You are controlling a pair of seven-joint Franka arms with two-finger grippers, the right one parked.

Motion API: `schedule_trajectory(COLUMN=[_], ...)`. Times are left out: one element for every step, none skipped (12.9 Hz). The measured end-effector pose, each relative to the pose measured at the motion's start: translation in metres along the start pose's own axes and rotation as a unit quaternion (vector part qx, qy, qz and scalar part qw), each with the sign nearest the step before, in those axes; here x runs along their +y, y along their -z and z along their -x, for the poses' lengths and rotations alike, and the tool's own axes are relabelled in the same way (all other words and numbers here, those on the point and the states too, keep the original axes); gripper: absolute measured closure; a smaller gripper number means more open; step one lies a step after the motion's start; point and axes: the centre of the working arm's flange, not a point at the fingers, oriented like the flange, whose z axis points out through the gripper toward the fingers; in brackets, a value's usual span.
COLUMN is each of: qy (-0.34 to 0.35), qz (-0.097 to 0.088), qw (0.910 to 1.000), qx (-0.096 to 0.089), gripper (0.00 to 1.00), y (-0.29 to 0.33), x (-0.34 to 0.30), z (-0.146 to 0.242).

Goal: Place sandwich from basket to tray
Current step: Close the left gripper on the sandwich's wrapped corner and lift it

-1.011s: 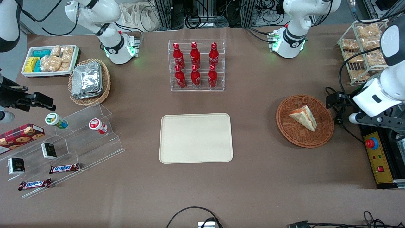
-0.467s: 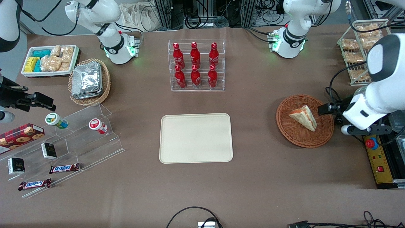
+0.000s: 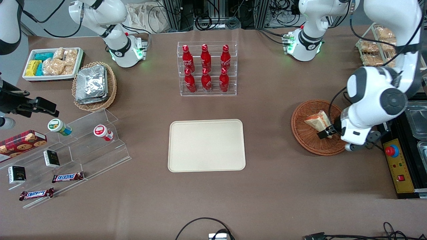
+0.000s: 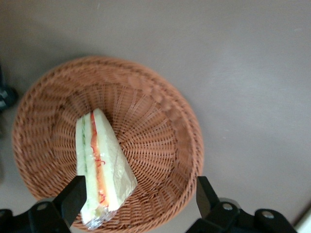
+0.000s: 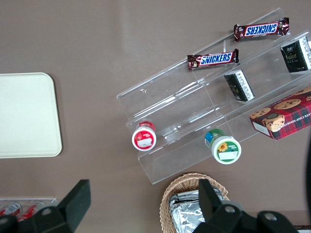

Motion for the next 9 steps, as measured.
schedule_trajectory(qy=[0.035, 0.066, 0.089, 0.106, 0.121, 0.132, 0.14, 0.145, 0.147], qz=[-0.006, -0.012, -0.02, -0.028, -0.037, -0.046, -0.053, -0.058, -0.062], qw=[0.9993, 0.9976, 0.9956, 0.9937, 0.9917, 0.9899, 0.9886, 0.9875, 0.987], qx=[-0.008, -0.015, -0.02, -0.022, -0.022, -0.021, -0.02, -0.019, -0.019], gripper=[0.0, 0.0, 0.0, 0.0, 0.0, 0.0, 0.0, 0.0, 0.0], y=[-0.019, -0.031, -0.038, -0.044, -0.05, -0.054, -0.058, -0.061, -0.063], x=[-0.006, -0.01, -0.013, -0.016, -0.019, -0.021, -0.023, -0.024, -0.026], z=[0.007, 0.013, 0.017, 0.02, 0.023, 0.025, 0.027, 0.029, 0.03])
